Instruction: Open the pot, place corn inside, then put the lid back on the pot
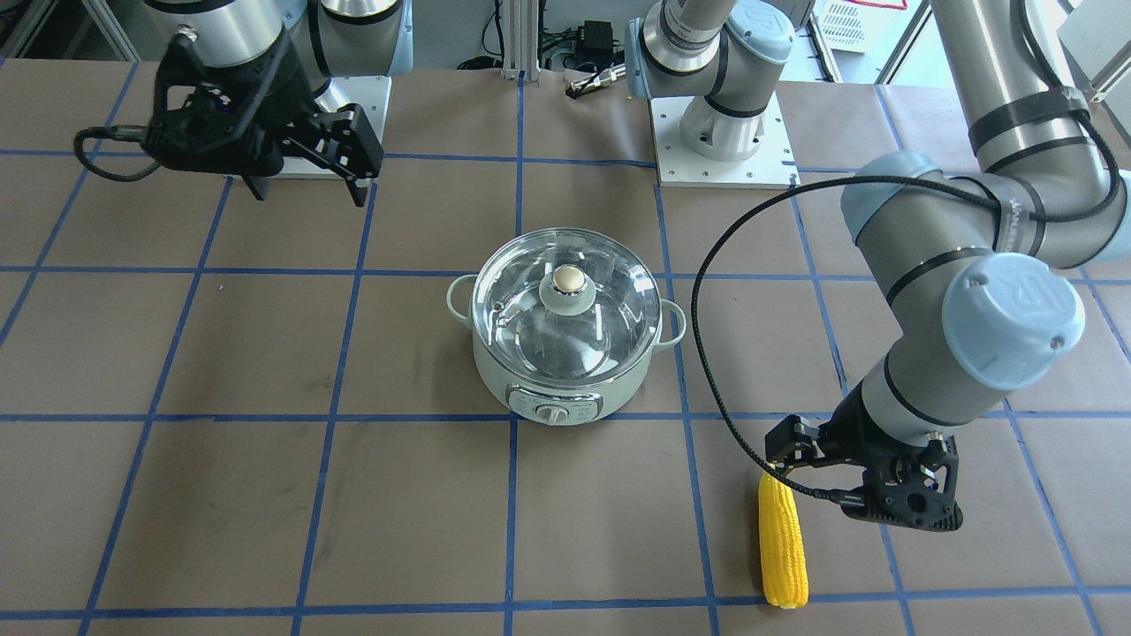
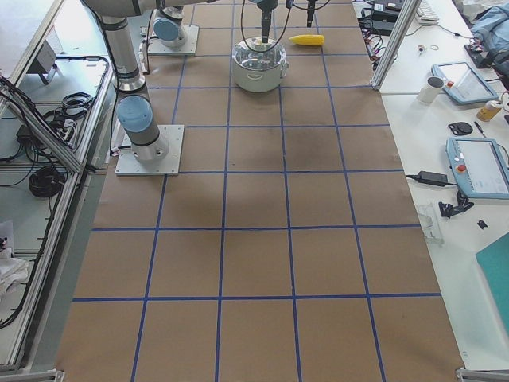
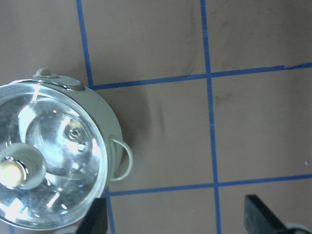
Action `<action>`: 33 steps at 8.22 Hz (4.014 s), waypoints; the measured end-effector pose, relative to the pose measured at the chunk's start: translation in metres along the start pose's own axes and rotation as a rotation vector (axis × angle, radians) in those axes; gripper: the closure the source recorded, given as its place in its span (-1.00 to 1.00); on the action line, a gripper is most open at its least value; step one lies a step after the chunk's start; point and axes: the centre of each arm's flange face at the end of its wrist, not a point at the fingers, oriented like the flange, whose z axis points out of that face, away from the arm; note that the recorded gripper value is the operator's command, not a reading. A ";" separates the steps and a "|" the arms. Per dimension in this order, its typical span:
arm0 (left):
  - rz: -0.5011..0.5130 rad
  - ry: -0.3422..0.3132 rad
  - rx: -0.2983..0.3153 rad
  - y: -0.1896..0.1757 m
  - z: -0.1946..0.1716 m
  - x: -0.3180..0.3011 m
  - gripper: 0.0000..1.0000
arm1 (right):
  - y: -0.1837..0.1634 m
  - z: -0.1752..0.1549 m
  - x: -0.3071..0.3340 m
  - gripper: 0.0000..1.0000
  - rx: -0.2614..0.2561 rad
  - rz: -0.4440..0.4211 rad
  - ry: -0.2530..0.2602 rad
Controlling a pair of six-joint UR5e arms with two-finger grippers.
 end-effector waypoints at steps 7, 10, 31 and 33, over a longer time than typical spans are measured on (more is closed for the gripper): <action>-0.012 0.018 -0.025 -0.016 0.084 -0.005 -0.89 | 0.015 0.093 -0.096 -0.99 -0.005 0.021 -0.003; -0.010 0.025 -0.049 -0.016 0.105 -0.006 1.00 | 0.019 0.107 -0.102 -0.74 -0.016 0.019 0.006; -0.221 0.023 -0.120 0.103 -0.113 0.122 1.00 | -0.010 -0.066 0.132 0.26 0.024 -0.116 0.023; -0.234 0.016 -0.132 0.115 -0.107 0.176 1.00 | -0.007 -0.074 0.150 0.26 0.013 -0.130 0.031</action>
